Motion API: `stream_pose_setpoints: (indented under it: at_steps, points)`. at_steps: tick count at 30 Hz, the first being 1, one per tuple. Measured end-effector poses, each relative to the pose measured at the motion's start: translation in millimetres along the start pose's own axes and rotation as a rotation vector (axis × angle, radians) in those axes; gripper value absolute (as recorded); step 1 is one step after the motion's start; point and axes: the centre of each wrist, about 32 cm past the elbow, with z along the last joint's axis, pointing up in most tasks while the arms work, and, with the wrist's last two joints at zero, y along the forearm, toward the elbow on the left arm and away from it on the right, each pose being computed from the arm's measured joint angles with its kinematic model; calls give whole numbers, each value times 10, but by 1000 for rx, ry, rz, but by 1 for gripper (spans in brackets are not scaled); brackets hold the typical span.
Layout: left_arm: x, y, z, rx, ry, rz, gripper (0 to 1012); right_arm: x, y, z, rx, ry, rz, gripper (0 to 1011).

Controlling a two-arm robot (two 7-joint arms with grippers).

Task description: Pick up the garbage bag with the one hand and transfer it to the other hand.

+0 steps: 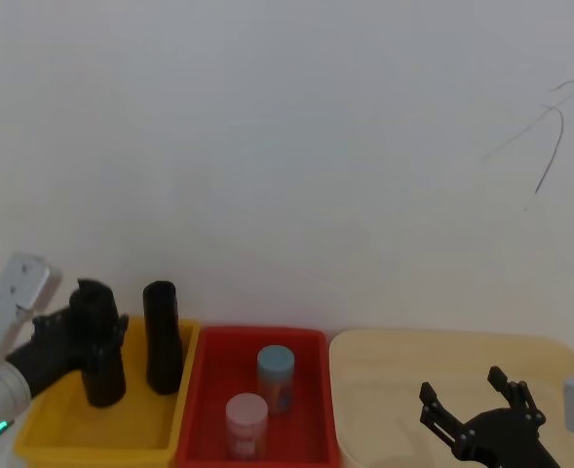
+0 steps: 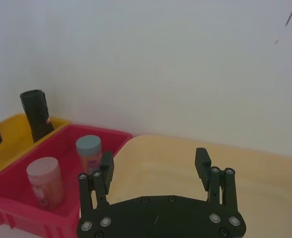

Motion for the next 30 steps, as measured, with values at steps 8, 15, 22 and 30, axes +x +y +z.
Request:
stream_pose_setpoints:
  at_steps: [8,15,22,30]
  points:
    - [92,22,299,-92,-12,-37,446,0,0,0,0,0,0,1001]
    - [130,4,545,-147,20,-117,446,0,0,0,0,0,0,1001]
    - [102,-42,693,-157,65,-208,446,0,0,0,0,0,0,1001]
    - [-8,-133,789,-139,107,-328,446,0,0,0,0,0,0,1001]
